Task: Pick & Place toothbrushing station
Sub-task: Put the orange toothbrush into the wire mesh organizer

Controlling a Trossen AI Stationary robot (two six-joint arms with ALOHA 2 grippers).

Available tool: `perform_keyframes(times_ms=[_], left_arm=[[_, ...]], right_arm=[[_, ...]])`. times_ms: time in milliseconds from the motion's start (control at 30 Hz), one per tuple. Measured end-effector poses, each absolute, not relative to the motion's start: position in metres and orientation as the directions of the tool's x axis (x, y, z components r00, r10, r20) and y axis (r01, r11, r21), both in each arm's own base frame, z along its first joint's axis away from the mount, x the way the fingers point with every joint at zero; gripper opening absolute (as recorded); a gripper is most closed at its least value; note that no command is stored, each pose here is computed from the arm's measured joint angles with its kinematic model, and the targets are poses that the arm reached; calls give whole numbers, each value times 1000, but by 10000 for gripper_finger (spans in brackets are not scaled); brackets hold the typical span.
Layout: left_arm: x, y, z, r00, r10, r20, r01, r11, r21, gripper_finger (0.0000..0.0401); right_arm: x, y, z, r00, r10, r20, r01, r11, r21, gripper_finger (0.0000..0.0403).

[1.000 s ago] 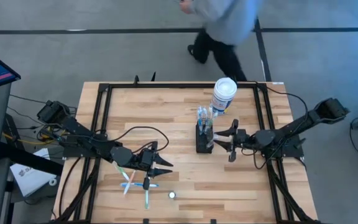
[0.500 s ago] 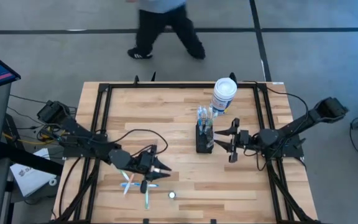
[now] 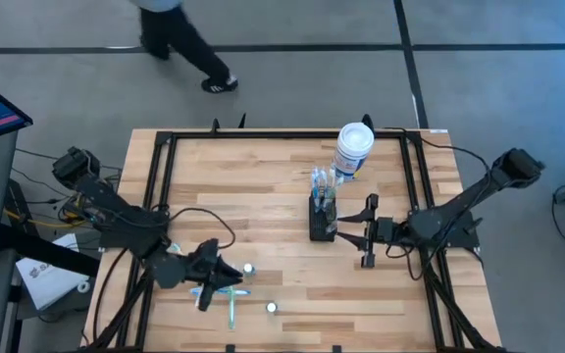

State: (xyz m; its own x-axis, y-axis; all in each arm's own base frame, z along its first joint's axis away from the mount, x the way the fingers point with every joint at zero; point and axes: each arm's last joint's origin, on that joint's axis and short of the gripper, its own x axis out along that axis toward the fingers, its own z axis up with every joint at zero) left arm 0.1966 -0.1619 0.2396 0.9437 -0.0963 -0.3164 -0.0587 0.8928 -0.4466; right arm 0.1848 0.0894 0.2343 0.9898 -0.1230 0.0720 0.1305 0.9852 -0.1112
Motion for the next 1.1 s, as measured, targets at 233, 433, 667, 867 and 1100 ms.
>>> perform_keyframes(times_ms=[233, 433, 667, 867, 1100], left_arm=[[180, -164, 226, 855, -176, -488, -162, 804, -573, 33], [174, -162, 212, 744, -227, -629, -298, 729, -616, 41], [171, -158, 205, 668, -238, -705, -375, 711, -595, 63], [167, -146, 194, 576, -147, -804, -477, 738, -477, 84], [174, -133, 192, 546, -113, -830, -546, 704, -454, 104]], right_arm=[[190, 95, 244, 994, -110, 22, 111, 988, -105, 144], [190, 96, 242, 994, -110, -3, 109, 988, -107, 136], [190, 96, 242, 994, -110, -6, 109, 988, -109, 133], [190, 96, 242, 994, -110, -6, 109, 988, -109, 132], [190, 96, 242, 994, -110, -9, 108, 988, -111, 128]])
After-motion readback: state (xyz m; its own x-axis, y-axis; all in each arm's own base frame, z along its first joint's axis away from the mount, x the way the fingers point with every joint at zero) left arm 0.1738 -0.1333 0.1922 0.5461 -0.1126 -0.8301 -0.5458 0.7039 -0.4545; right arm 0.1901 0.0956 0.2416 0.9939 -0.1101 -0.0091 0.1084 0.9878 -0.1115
